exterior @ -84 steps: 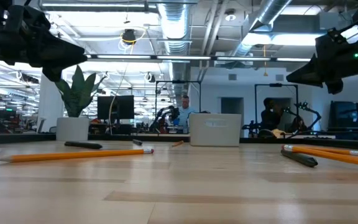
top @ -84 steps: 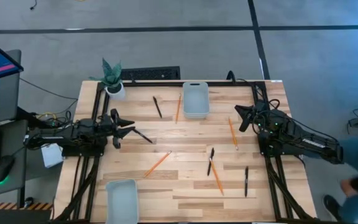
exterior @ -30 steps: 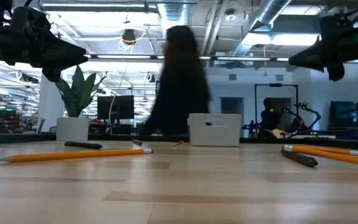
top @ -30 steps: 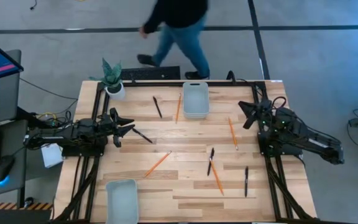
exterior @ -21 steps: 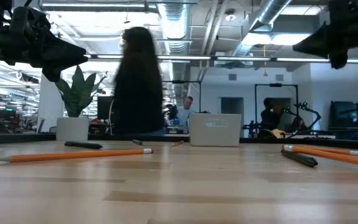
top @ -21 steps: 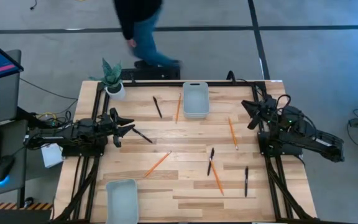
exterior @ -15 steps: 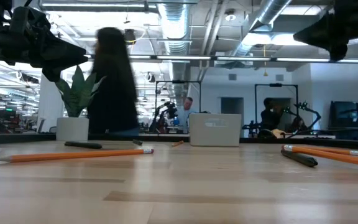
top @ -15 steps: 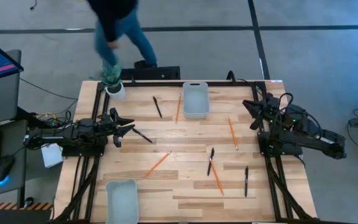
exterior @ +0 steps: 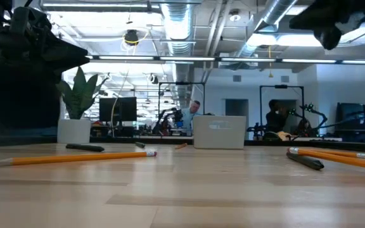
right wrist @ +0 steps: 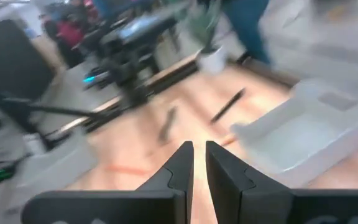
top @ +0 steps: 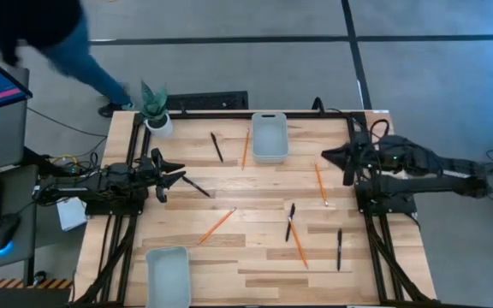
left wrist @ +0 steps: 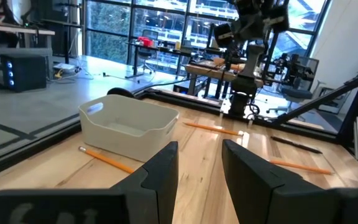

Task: Sort pens & pencils
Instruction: Move the bottom gray bin to the top left of the table

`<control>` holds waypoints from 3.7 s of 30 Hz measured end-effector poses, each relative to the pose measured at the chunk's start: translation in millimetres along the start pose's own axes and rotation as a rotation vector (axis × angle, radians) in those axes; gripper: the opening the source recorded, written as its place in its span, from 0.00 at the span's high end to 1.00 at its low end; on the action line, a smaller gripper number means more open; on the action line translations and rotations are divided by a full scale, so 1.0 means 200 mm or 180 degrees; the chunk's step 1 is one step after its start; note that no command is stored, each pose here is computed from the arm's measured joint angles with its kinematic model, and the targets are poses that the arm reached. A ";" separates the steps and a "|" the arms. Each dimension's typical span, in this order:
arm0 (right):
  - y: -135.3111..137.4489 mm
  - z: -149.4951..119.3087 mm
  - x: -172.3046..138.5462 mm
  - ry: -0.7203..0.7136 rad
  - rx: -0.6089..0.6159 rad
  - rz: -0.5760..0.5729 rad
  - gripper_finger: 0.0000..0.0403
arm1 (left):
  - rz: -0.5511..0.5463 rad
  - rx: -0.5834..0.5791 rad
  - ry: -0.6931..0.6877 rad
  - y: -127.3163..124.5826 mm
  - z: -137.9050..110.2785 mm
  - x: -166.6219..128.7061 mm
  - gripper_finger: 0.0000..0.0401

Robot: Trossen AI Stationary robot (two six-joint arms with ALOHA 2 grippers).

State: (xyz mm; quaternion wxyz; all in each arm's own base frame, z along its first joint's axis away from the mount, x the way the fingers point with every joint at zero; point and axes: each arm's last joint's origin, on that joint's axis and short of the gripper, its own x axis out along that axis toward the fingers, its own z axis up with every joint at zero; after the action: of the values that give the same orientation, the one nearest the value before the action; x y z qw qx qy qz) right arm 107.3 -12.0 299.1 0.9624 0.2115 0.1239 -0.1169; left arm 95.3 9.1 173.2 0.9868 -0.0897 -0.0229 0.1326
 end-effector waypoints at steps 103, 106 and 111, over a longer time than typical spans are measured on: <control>0.33 -0.36 0.57 0.2500 0.1757 -0.0506 0.44 | -0.1367 -0.0688 0.3241 -0.43 0.74 0.33 0.79; 0.33 -0.36 0.57 0.2500 0.1758 -0.0506 0.45 | -0.1287 -0.0744 0.3429 -0.44 0.70 0.37 0.79; 0.33 -0.36 0.57 0.2501 0.1694 -0.0480 0.44 | -0.1197 -0.0758 0.3758 -0.48 0.59 0.43 0.73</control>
State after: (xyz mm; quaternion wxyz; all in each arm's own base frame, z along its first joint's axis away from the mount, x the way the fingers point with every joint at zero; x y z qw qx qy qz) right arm 218.9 58.0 228.9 0.7440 0.4690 0.4591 -0.1252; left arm 194.4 -38.8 309.5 0.8228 -0.2514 0.4957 -0.1185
